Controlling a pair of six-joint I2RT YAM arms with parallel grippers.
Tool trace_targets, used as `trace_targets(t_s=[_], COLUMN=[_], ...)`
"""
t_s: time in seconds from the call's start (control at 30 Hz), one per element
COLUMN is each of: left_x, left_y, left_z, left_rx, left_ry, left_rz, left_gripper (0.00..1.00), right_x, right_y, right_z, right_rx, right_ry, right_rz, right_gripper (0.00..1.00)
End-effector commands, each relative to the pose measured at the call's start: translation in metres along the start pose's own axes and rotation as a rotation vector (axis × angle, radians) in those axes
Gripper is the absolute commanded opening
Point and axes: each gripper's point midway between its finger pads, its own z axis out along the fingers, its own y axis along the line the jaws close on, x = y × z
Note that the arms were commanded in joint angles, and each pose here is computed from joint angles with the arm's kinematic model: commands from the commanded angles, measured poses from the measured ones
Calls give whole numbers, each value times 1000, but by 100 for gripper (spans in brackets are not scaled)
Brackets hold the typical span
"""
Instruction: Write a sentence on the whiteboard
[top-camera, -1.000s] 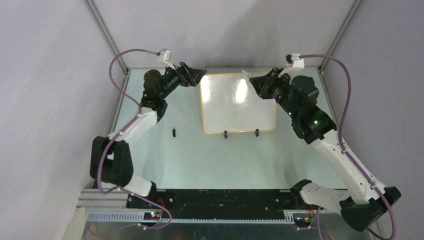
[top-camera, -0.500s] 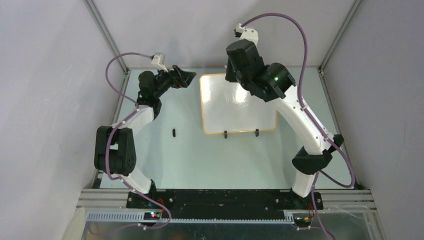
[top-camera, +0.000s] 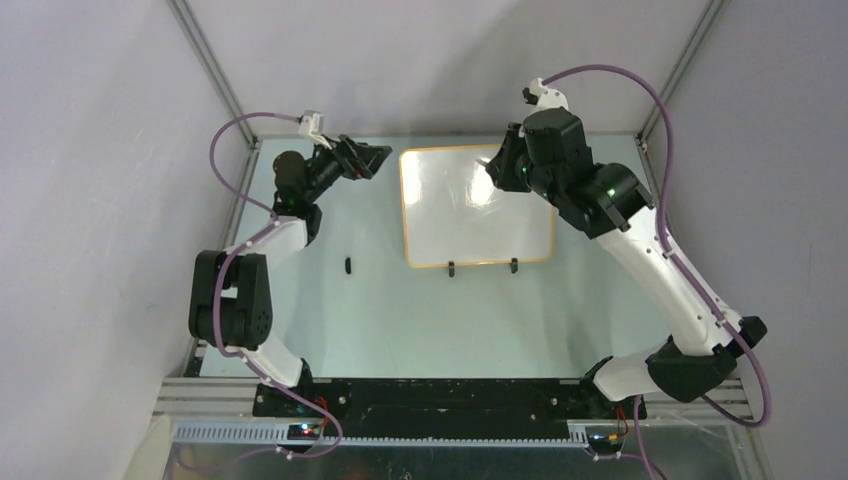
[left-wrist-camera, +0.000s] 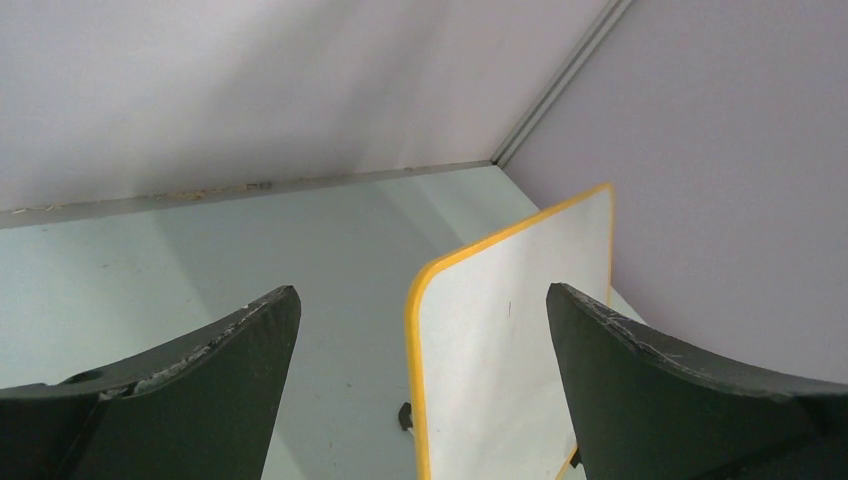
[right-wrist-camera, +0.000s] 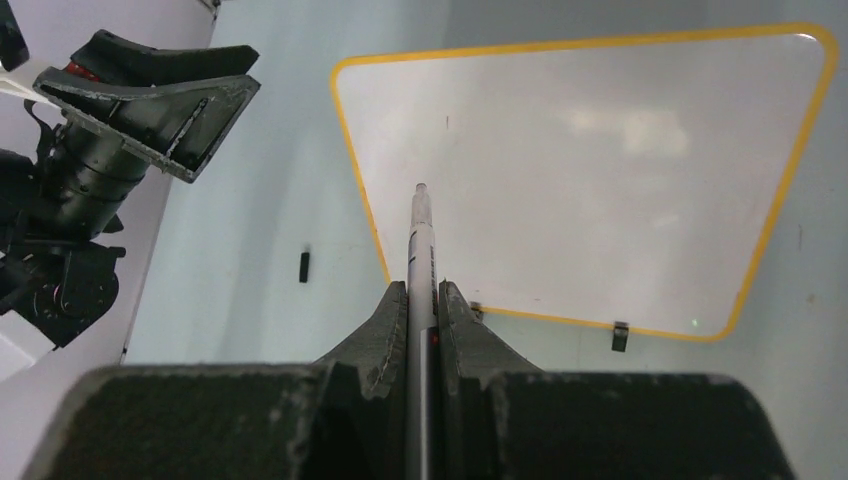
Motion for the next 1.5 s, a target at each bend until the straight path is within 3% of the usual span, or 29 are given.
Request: trace_targets(t_s=[0.0,0.13,0.27,0.4,0.7,1.0,1.47], left_x=[-8,13,22,28,25,18,38], left_y=[-12,-9,-8,-1,-6,-15,-16], left_z=[6,9,15,22,31,44,46], left_rx=[88,127,163,163,251,357,428], left_ry=[-13,62,90,105,70,80,159], left_rz=[3,-11,-41,-45,-51,-127,-279], left_gripper=[99,99,98,98,95,73,62], right_x=[-10,10,15,26,51,62,69], right_y=[8,3,18,22,55,57,61], right_z=[7,24,37,52,75,104,118], right_rx=[-22,48,-10,-3,-200,-119,-100], right_ry=[-99,-62,-33,-73,-113,-74,-100], right_rz=[32,21,-39,-71,-128,-144,-157], right_gripper=[0,0,0,0,0,0,0])
